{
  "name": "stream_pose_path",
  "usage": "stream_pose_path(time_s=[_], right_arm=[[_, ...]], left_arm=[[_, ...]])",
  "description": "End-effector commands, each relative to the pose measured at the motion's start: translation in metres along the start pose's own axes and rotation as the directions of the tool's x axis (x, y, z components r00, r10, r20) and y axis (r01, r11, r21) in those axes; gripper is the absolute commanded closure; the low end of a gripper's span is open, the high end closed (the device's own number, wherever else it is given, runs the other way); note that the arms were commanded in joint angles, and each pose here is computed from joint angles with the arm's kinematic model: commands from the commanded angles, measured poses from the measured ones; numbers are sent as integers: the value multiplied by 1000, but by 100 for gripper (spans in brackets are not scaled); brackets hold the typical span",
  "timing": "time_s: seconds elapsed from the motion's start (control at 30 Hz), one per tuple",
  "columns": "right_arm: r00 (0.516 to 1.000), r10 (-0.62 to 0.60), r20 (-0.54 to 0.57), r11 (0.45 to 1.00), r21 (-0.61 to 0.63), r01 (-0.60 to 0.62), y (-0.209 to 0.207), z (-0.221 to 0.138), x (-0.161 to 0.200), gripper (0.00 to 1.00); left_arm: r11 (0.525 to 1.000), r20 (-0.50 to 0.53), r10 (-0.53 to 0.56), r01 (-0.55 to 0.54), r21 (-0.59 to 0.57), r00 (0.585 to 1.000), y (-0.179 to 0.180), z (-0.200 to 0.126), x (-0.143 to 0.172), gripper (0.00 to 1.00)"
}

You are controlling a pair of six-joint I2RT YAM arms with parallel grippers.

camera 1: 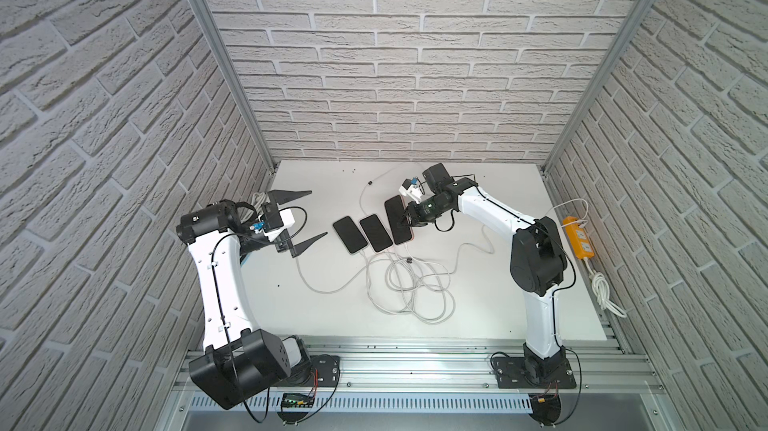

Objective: Plug the charging cable into the phone
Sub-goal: Place the phone at the center of the board.

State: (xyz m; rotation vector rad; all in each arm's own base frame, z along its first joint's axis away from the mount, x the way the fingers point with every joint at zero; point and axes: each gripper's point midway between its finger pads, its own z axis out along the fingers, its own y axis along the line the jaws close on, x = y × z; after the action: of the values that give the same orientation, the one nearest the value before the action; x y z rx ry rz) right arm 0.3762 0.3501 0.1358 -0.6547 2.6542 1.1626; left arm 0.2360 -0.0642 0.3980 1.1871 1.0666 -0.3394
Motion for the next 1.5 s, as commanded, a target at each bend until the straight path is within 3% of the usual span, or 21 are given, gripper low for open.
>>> stream_pose_path(time_s=[0.0,0.13,0.4,0.5,0.83,0.93,1.03,1.1,1.27,1.33,1.47], right_arm=[[1000,1,-6,1000,-21,-1,-2,-2,-5,97],[999,21,-33,1000,-15,-22,-14,6,-3,97],[996,78,-40,996,-29,-79,-37,15,-8,97],[991,123,-56,992,-33,-125,-50,21,-13,97],[970,226,-90,974,11,-226,-88,41,-17,93],[964,250,-87,968,37,-248,-99,43,-18,80],[959,271,-78,961,70,-266,-109,38,-19,50],[962,269,-55,958,118,-261,-114,25,-22,36],[966,254,40,932,257,-256,-116,-34,-32,27],[974,211,86,930,290,-227,-102,-59,-33,26],[972,162,168,935,289,-206,-77,-90,-23,26]], left_arm=[[960,63,259,-249,-132,964,21,-8,-46,2],[914,53,393,-383,-131,918,38,-9,-75,1],[830,88,557,-547,-113,826,24,-4,-127,1],[775,81,630,-621,-118,772,24,-4,-136,2],[737,72,675,-666,-117,734,34,-5,-144,1],[732,77,681,-671,-117,729,33,-4,-149,1],[732,76,680,-671,-116,729,31,-4,-149,1],[745,77,666,-657,-116,742,34,-4,-142,1],[748,66,662,-652,-124,746,38,-4,-122,2],[670,34,740,-731,-131,672,33,-7,-127,2],[516,-31,852,-849,-118,522,39,-13,-167,1]])
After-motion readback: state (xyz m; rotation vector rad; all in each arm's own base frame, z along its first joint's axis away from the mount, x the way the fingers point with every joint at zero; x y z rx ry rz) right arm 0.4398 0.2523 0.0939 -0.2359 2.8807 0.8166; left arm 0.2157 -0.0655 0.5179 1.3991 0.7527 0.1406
